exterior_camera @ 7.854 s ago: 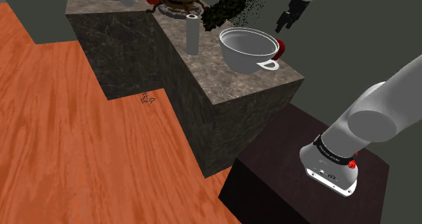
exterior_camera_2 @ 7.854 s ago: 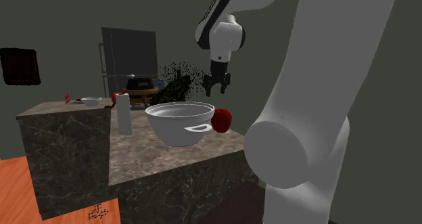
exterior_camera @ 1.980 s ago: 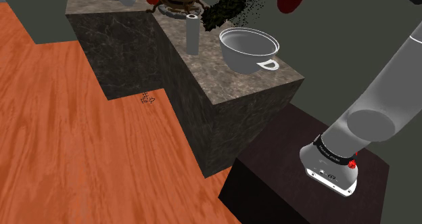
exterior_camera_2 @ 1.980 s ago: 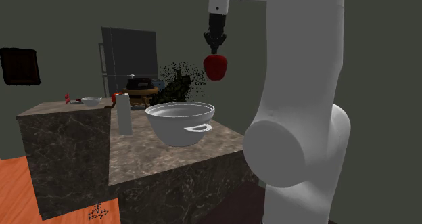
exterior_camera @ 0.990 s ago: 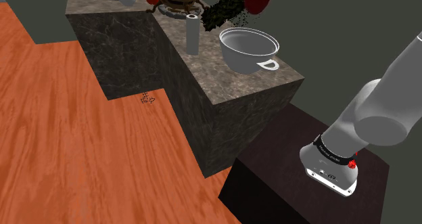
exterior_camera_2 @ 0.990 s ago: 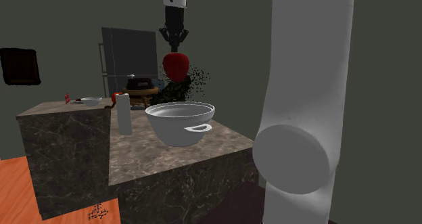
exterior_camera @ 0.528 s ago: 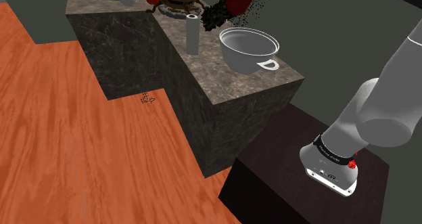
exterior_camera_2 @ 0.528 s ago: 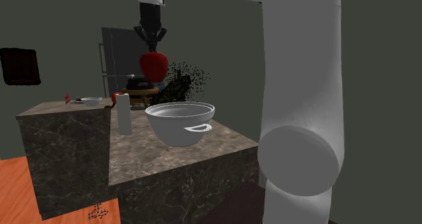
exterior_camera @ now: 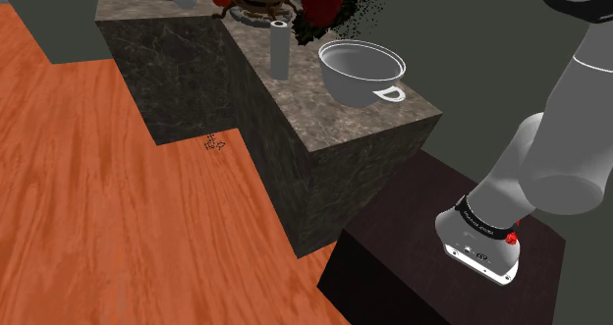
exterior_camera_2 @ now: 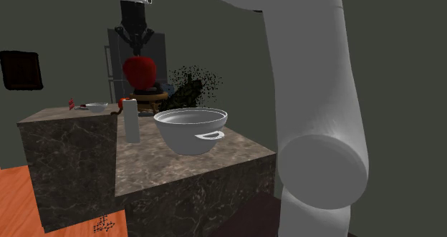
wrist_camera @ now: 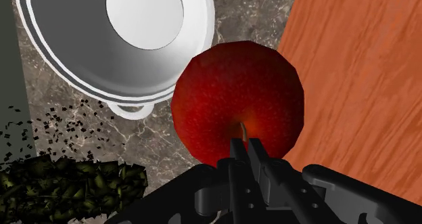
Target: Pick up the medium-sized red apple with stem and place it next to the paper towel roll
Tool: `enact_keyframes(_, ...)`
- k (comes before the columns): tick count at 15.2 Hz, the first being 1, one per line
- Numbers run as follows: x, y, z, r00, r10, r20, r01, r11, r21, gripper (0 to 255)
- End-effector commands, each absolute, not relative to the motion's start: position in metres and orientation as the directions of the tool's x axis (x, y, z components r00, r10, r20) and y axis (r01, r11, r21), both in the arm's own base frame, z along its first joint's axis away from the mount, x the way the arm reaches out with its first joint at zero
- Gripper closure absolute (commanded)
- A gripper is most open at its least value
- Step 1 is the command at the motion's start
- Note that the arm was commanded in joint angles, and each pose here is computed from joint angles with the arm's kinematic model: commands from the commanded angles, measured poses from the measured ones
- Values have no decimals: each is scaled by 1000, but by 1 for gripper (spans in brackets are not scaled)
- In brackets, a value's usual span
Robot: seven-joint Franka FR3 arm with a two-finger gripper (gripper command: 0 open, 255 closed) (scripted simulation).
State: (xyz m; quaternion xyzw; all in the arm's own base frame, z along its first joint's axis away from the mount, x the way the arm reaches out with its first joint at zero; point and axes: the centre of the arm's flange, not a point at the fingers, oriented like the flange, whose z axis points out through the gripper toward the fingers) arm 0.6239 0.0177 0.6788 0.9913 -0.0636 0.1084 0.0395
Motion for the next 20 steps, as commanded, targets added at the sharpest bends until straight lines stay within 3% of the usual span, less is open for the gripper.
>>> enact_keyframes(1, 626, 20, 670, 968, -119, 220, -136, -989, 64, 255)
enact_keyframes(20, 626, 20, 570, 968, -119, 220, -136, -989, 64, 255)
